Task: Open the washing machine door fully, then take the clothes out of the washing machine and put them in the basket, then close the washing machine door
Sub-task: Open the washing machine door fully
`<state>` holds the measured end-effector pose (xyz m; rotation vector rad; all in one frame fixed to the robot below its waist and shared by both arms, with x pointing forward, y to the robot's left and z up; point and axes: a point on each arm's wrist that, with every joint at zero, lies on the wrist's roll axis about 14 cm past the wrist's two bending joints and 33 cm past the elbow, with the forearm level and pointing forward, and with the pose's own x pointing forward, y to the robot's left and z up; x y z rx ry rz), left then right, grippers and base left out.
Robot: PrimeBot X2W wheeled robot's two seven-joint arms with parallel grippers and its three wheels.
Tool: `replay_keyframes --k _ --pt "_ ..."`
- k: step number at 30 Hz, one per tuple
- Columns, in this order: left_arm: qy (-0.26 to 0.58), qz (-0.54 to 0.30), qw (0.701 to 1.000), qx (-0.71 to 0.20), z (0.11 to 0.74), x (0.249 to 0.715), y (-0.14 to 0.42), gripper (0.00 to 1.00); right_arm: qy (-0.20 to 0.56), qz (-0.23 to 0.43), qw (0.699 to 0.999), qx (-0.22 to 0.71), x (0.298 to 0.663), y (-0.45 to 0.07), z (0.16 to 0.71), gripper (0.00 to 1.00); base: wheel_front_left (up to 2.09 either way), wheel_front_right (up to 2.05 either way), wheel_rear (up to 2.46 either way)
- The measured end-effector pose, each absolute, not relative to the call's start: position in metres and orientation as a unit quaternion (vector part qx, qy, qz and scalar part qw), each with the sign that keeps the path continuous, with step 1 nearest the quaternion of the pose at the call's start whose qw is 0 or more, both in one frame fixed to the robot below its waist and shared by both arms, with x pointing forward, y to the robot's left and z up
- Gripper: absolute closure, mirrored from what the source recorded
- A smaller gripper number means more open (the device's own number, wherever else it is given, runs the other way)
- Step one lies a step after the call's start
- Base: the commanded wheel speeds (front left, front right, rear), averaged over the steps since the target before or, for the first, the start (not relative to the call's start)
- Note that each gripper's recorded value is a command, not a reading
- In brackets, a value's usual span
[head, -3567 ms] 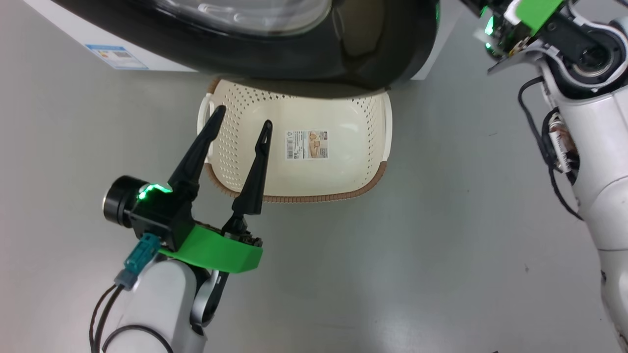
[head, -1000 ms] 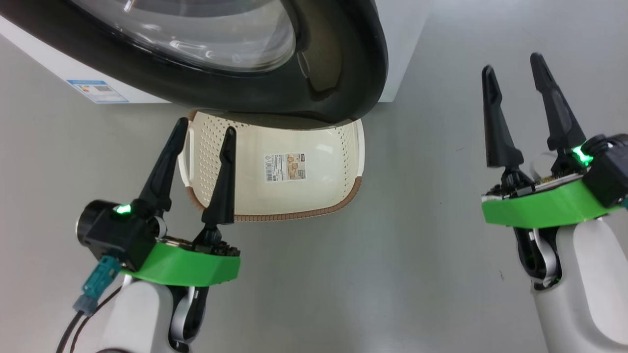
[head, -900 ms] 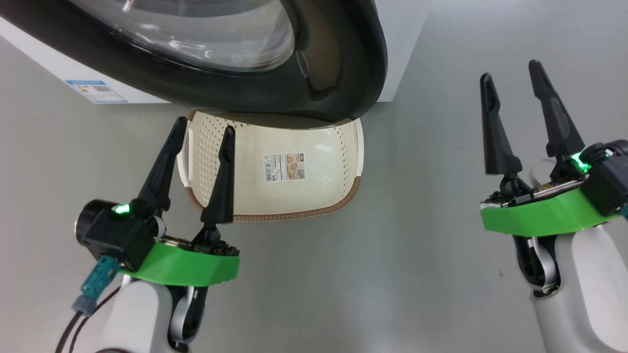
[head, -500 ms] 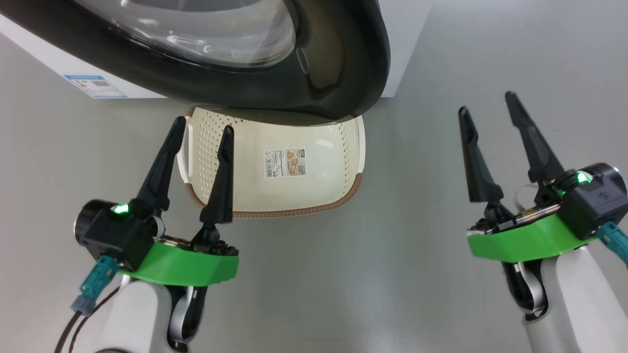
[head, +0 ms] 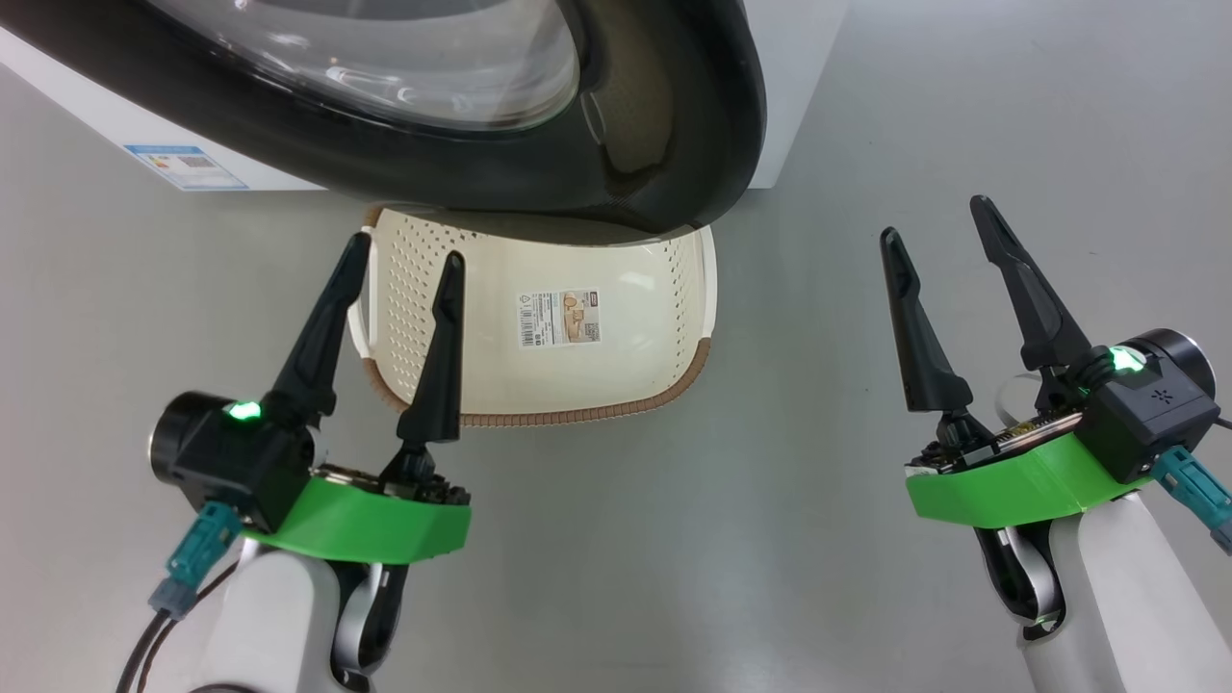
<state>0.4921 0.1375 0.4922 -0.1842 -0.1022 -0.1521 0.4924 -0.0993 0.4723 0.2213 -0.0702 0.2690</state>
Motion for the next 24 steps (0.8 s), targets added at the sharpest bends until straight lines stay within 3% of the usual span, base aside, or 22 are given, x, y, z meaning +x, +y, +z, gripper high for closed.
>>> replay_keyframes --k 7,8,9,11,12,19,24 --pt "-0.051 -0.079 0.992 -0.089 0.492 0.492 0.137 0.0 -0.039 0.133 0.984 0.11 0.493 -0.1 0.475 0.0 0.0 0.0 0.0" --pt "-0.05 -0.079 0.992 -0.089 0.492 0.492 0.137 0.0 -0.039 0.133 0.984 0.111 0.493 -0.1 0.475 0.2 0.0 0.0 0.0" --pt "-0.05 -0.079 0.992 -0.089 0.491 0.492 0.137 0.0 -0.039 0.133 0.984 0.111 0.493 -0.1 0.475 0.52 0.0 0.0 0.0" --pt "-0.048 -0.078 0.992 -0.088 0.49 0.492 0.137 0.0 -0.039 0.134 0.983 0.116 0.493 -0.099 0.475 0.74 0.0 0.0 0.0" --pt "-0.048 -0.078 0.992 -0.088 0.49 0.492 0.137 0.0 -0.037 0.135 0.983 0.119 0.493 -0.098 0.474 0.99 0.0 0.0 0.0" --pt "-0.045 -0.071 0.993 -0.086 0.487 0.491 0.143 0.0 -0.032 0.143 0.978 0.148 0.497 -0.089 0.471 1.0 0.0 0.0 0.0" --pt "-0.045 -0.067 0.993 -0.084 0.488 0.49 0.146 0.0 -0.033 0.132 0.943 0.304 0.515 -0.082 0.482 1.0 0.0 0.0 0.0"
